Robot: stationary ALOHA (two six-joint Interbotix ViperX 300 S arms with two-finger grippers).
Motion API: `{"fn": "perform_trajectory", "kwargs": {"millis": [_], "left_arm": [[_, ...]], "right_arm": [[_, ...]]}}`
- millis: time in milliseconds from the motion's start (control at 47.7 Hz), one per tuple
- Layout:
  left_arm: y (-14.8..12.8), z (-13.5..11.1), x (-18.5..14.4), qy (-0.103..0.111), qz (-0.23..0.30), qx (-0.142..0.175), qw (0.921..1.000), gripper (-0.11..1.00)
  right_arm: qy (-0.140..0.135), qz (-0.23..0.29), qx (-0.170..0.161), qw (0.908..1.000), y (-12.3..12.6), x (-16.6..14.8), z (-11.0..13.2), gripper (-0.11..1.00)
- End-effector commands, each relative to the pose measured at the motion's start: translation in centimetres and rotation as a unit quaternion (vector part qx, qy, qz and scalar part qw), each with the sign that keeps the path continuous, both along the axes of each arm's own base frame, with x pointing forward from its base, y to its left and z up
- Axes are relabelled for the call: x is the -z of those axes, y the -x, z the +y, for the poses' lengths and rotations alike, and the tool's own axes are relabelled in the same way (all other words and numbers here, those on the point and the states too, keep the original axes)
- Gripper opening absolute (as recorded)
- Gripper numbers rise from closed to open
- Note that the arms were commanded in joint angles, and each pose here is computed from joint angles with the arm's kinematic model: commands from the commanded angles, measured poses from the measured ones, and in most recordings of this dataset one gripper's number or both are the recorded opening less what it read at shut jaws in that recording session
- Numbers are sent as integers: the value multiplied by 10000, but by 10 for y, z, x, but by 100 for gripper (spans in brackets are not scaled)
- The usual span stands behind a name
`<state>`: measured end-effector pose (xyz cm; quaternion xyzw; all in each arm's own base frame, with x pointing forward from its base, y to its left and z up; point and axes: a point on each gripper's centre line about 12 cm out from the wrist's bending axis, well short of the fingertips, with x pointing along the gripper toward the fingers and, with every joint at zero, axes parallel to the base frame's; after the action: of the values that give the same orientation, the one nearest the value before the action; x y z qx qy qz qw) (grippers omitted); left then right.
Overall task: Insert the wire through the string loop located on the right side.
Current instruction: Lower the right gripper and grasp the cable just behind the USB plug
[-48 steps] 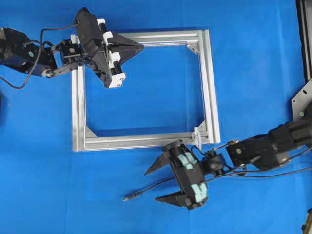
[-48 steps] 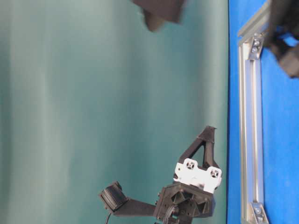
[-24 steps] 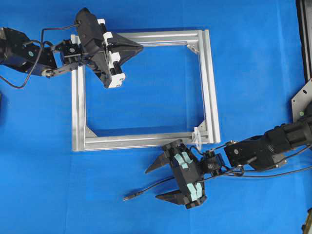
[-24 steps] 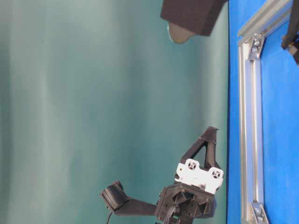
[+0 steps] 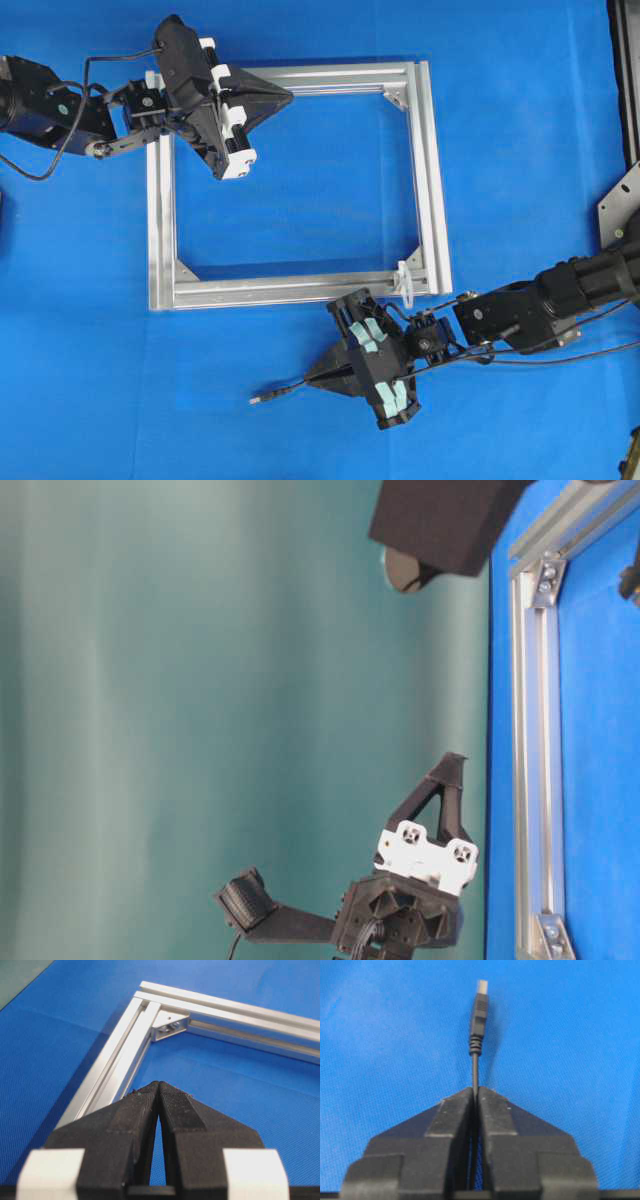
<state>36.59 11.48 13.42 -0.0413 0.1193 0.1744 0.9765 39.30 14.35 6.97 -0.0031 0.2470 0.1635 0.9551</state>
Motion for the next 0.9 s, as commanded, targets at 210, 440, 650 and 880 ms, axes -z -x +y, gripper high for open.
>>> {"fn": "perform_trajectory", "kwargs": {"millis": [210,440,650,880], "left_arm": [[3,1,-14,-71,-178,-17,9998,0],[3,1,-14,-65,-172,-16,9998,0],[3,1,-14,-65,-172,-16,9998,0],[3,1,-14,-65,-172,-16,9998,0]], "right_arm": [[-55,-143,-26,9999,-4,-11,4,-4],[-89,-220,-14,9997,-5,-21,3,-4],[-34,-102,-14,9999,-1,-45,2,-4],[33,28,0,10000,5,-74,-1,-4]]}}
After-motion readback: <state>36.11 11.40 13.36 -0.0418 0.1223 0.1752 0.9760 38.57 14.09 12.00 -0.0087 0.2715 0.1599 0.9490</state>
